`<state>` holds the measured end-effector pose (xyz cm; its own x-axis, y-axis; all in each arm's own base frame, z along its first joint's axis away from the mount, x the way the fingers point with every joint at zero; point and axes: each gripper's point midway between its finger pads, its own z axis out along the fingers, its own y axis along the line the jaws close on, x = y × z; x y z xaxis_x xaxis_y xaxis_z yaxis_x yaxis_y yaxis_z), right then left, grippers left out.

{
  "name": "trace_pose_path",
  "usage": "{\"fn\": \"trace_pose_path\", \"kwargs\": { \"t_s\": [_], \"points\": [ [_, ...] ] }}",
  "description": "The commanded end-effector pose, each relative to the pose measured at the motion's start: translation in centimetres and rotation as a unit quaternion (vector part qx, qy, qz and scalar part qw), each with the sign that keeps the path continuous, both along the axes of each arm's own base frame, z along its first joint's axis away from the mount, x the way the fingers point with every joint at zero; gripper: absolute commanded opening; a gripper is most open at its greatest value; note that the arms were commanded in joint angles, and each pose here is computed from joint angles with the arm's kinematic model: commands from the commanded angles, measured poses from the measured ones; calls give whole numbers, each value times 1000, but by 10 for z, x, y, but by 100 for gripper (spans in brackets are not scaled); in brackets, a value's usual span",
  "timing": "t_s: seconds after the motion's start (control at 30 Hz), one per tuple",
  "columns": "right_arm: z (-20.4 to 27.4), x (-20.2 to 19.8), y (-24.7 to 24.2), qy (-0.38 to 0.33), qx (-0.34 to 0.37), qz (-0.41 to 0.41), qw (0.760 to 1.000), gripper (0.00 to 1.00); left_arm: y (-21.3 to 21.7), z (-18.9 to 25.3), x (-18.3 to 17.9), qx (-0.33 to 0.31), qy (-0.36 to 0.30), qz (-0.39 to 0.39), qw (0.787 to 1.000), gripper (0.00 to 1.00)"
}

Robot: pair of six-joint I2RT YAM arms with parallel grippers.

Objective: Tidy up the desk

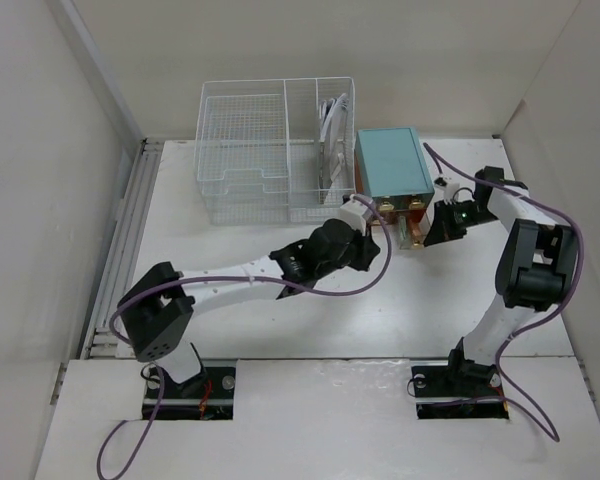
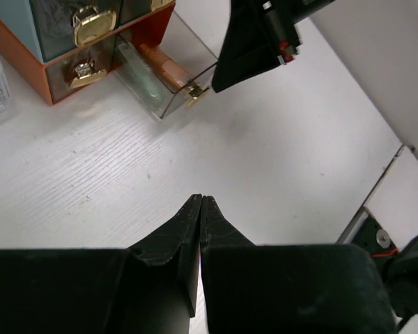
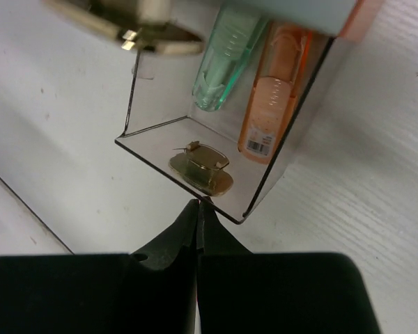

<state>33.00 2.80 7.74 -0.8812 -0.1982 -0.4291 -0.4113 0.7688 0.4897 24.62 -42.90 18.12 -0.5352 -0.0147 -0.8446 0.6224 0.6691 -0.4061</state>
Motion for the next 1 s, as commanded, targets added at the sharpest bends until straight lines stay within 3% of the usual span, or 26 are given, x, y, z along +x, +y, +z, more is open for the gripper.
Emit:
{"fn": "trace_pose_path", "kwargs": {
  "t_s": [0.0, 0.43, 0.97],
  "points": [
    [12, 42, 3, -45, 27, -44, 998, 0, 7, 49, -4, -66, -35, 12, 997, 0],
    [-14, 56, 18, -40, 83, -129, 987, 0, 36, 62, -17, -89, -34, 24, 995, 0],
    [-19, 97, 21, -73, 151, -232, 958, 0, 61, 64, -36, -98, -25, 40, 994, 0]
  ]
}}
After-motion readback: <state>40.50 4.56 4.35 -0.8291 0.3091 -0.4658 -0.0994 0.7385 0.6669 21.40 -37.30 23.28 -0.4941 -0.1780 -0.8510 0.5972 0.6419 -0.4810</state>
